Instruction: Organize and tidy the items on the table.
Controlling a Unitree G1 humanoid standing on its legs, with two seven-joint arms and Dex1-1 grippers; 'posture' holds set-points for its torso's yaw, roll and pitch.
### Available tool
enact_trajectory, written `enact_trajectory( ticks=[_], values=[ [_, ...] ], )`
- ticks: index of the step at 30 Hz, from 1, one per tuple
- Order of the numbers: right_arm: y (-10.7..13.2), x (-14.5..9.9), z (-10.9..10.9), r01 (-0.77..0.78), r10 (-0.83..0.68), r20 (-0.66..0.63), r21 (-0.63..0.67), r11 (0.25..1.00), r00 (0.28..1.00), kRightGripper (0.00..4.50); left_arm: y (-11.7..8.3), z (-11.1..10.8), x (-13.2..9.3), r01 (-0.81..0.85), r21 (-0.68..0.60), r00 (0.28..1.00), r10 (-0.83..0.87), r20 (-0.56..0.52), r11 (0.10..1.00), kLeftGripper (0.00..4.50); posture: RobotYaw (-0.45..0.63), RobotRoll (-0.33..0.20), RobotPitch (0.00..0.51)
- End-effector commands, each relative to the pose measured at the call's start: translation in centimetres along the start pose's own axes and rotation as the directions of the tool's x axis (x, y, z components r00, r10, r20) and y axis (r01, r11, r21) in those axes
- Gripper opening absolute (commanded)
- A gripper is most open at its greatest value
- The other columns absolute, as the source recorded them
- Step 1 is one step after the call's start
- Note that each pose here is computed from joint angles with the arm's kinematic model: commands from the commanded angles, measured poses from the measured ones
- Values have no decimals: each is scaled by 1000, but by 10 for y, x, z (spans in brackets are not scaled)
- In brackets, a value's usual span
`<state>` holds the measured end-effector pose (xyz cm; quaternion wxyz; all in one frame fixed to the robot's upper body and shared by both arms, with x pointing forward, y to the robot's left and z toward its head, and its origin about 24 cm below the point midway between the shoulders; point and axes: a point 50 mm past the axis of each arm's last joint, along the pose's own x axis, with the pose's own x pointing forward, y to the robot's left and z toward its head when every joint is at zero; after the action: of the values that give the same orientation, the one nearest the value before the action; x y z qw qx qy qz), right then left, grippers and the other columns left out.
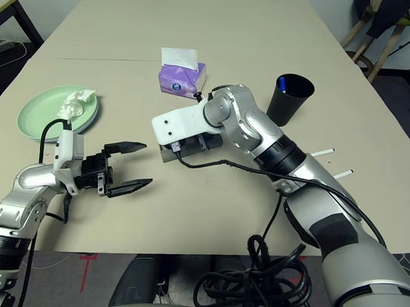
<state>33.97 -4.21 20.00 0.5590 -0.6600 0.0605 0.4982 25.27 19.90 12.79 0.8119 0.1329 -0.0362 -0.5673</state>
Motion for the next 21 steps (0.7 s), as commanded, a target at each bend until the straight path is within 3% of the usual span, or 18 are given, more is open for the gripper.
enact_trajectory(
  ticks=[1,21],
  values=[
    [1,6,-3,-14,15,-14,18,1000,1000,342,-4,-1,4,19,4,1000,-19,-5,1000,4500,101,0,122],
    [-12,6,-2,18,-18,2,9,1000,1000,342,-4,-2,4,15,-2,1000,-15,-6,1000,4500,104,0,123]
  ],
)
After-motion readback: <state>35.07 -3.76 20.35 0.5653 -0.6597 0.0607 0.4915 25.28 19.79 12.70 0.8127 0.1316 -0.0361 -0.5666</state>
